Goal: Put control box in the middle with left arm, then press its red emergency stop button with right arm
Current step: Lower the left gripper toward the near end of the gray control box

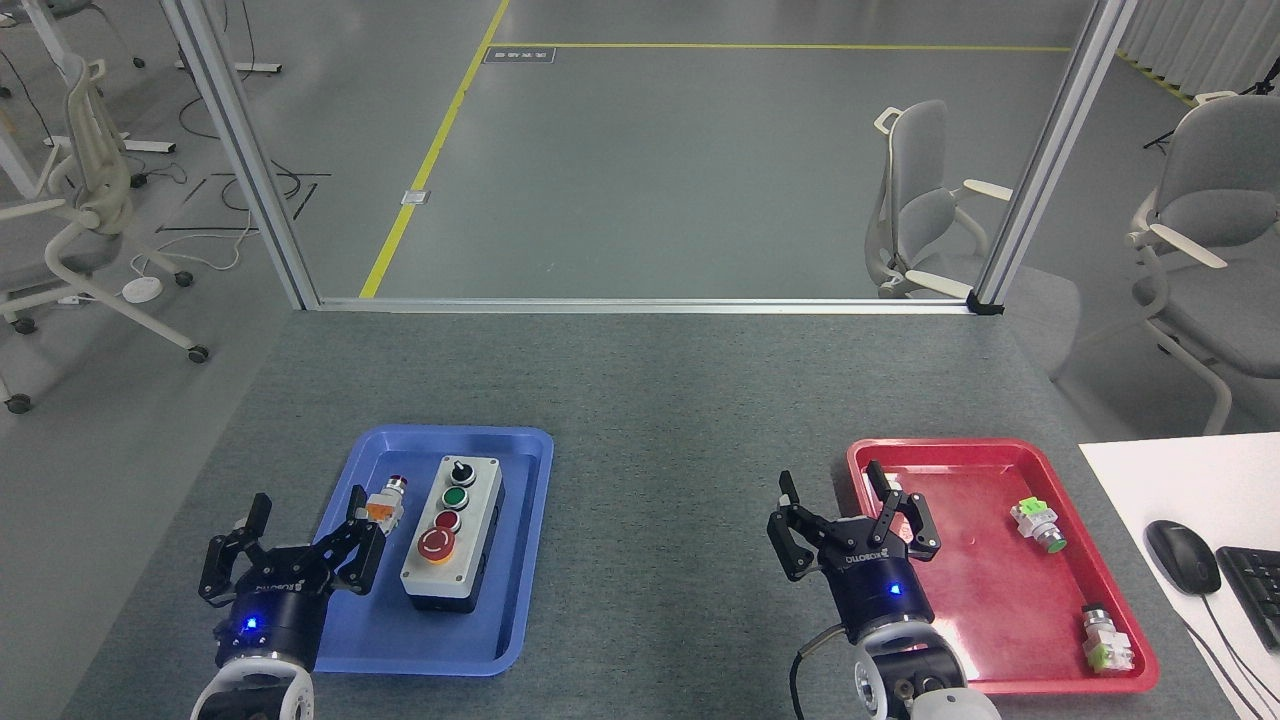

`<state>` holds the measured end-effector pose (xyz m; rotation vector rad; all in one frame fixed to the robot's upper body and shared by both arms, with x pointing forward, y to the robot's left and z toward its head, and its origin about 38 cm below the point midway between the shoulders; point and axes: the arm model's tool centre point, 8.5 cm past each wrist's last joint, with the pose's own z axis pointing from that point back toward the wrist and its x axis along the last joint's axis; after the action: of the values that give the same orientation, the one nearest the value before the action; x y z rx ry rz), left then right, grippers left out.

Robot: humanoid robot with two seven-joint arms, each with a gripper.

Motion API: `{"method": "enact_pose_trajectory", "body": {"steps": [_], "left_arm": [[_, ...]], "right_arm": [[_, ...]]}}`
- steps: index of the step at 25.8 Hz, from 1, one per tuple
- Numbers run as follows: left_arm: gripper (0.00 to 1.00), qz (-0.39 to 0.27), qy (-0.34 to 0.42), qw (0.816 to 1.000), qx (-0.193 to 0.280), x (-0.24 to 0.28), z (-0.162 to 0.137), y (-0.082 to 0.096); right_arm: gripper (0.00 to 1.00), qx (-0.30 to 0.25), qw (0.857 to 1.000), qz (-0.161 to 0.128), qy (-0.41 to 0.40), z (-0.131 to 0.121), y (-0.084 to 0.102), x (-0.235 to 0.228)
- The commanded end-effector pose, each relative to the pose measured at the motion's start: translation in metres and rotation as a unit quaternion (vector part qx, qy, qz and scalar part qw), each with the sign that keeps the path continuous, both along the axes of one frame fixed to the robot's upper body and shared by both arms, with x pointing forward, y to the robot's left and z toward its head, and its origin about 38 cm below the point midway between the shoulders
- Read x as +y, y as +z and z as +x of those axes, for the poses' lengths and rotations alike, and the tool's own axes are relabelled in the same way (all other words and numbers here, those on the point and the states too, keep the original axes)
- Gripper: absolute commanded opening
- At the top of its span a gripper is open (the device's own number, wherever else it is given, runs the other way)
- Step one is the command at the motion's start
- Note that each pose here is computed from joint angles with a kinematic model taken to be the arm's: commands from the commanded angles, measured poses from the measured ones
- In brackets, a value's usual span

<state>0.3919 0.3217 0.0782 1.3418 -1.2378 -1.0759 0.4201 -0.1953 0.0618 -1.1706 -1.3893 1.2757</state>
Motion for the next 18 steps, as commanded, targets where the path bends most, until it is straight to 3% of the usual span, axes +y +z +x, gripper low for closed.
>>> {"method": "enact_pose_trajectory", "body": {"steps": [1,5,8,18], "left_arm": [[0.99,0.000,0.002,1.000,-0.001,0.001,0.000,0.000],[0.99,0.001,0.002,1.000,-0.010,0.000,-0.001,0.003],[0.99,0.000,-0.006,1.000,-0.005,-0.003,-0.018,-0.002],[0.99,0.005,-0.084,0.995,0.052,-0.033,-0.066,-0.044]], "right_arm": [[0.99,0.006,1.000,0.012,-0.007,0.000,-0.003,0.005],[0.99,0.036,0.998,0.006,-0.045,-0.002,-0.011,0.002],[0.99,0.064,0.997,0.003,-0.049,-0.003,-0.016,0.002],[0.98,0.045,0.998,0.002,-0.051,-0.005,-0.013,-0.002]]}}
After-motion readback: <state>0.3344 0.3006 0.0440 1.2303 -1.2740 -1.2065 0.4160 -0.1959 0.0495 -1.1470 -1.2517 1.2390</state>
